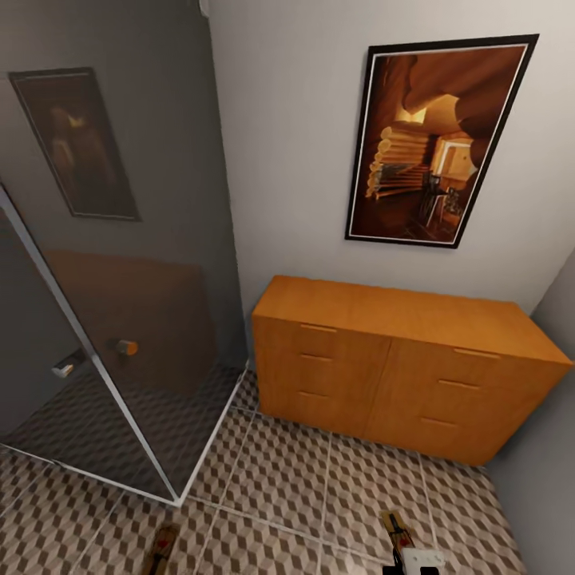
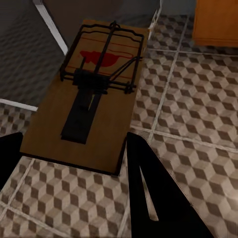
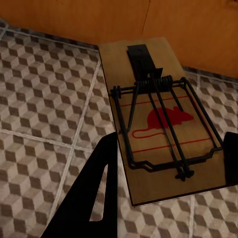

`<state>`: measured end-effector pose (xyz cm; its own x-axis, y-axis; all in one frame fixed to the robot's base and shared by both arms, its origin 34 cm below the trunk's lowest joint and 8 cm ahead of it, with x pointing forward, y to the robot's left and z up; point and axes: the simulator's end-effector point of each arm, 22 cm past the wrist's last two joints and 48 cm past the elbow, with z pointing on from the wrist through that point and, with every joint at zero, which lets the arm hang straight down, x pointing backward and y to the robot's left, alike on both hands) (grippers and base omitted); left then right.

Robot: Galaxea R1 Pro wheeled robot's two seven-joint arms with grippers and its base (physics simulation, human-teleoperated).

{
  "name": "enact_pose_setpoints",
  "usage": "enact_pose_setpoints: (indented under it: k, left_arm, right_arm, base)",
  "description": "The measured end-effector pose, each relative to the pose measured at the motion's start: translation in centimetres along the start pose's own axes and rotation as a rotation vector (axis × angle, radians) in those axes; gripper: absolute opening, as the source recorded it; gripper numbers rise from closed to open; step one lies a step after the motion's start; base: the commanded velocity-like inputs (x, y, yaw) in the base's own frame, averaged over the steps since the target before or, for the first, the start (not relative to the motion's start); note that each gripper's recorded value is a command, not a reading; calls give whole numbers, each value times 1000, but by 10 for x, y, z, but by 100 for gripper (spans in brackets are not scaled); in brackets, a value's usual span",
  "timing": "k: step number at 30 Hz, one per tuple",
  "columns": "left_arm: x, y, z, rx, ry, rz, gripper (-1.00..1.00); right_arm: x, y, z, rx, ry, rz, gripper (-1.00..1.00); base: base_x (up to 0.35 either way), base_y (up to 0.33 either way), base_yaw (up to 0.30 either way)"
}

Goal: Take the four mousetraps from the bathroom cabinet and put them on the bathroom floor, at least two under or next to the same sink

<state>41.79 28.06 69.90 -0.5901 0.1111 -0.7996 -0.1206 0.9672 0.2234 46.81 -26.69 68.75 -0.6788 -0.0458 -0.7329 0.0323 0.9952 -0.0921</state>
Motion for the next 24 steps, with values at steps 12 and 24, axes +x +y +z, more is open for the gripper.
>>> enact_pose_setpoints:
  k: [12,24]
  left_arm:
    - [0,0,0,0,0,0,-100]
    - [0,0,0,0,0,0,-100]
  right_arm:
    - [0,0,0,0,0,0,-100]
    - [0,0,0,0,0,0,-100]
  base:
    - [0,0,286]
    - [0,0,286]
